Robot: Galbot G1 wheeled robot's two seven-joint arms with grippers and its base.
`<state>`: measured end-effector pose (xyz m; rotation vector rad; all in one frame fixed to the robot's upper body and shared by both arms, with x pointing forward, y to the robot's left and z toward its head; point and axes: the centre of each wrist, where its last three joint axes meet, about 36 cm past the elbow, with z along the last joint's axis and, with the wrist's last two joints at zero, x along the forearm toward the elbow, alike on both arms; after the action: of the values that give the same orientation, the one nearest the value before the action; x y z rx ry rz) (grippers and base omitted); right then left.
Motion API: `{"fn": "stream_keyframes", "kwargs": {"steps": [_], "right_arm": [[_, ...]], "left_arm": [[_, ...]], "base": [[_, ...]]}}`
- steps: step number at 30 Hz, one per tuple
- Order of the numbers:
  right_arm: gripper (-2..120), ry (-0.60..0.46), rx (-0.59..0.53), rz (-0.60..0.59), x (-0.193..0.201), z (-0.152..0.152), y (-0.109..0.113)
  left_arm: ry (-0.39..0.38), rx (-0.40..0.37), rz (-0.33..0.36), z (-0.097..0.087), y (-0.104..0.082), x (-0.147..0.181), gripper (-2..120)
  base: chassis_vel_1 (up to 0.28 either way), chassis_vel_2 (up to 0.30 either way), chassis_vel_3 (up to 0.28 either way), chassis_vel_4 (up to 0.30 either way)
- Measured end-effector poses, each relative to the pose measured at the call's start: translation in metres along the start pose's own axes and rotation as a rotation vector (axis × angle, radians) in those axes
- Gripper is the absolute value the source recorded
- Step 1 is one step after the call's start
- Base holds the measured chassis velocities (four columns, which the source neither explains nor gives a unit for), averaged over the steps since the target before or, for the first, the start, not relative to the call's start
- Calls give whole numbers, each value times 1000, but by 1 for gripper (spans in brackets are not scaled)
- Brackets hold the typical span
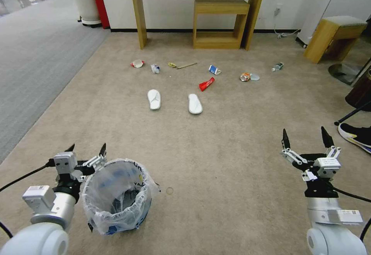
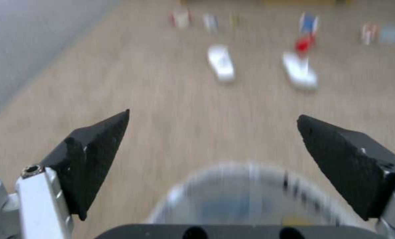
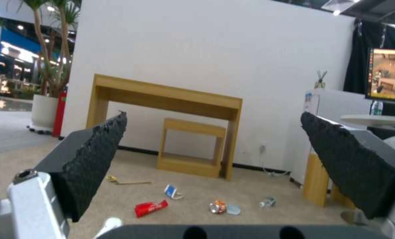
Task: Pick up the trash bin and place the garbage on the floor into it.
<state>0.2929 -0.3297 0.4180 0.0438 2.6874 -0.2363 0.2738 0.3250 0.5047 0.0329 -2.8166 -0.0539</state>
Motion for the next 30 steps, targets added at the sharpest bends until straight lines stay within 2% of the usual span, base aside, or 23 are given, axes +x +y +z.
{"fn": "stream_keyframes", "kwargs": {"steps": [1, 3, 5, 14, 15, 17, 18, 20, 23, 26, 30], "right_arm": [[100, 2, -4, 1, -1, 4, 0], [100, 2, -4, 1, -1, 5, 0], [100, 10, -13, 1, -2, 12, -1], [100, 23, -23, -2, -2, 18, -4], [100, 27, -25, -4, -2, 19, -3], [100, 33, -25, -6, -1, 21, -3], [100, 33, -25, -6, -1, 21, -3], [100, 39, -24, -7, 1, 22, -2], [100, 44, -22, -9, 2, 23, -2], [100, 46, -19, -10, 3, 23, -2], [100, 47, -15, -12, 5, 22, -1]], "left_arm": [[45, -8, 0, -1, 4, -2, 100], [58, -11, 0, -1, 5, -3, 100], [133, -28, 4, -1, 14, -8, 100], [222, -100, -14, 0, 37, -23, 100], [243, -94, -17, 1, 42, -27, 100], [266, -35, -13, 3, 47, -33, 100], [266, -35, -13, 3, 47, -33, 100], [279, 76, -9, 5, 48, -38, 100], [292, 118, -18, 11, 51, -43, 100], [309, 128, -38, 17, 55, -49, 100], [343, 96, -78, 31, 63, -56, 100]], "base": [[0, 0, 0, 0], [0, 0, 0, 0], [0, 0, 0, 0], [0, 0, 0, 0], [0, 0, 0, 0], [0, 0, 0, 0], [0, 0, 0, 0], [0, 0, 0, 0], [0, 0, 0, 0], [0, 0, 0, 0], [0, 0, 0, 0]]}}
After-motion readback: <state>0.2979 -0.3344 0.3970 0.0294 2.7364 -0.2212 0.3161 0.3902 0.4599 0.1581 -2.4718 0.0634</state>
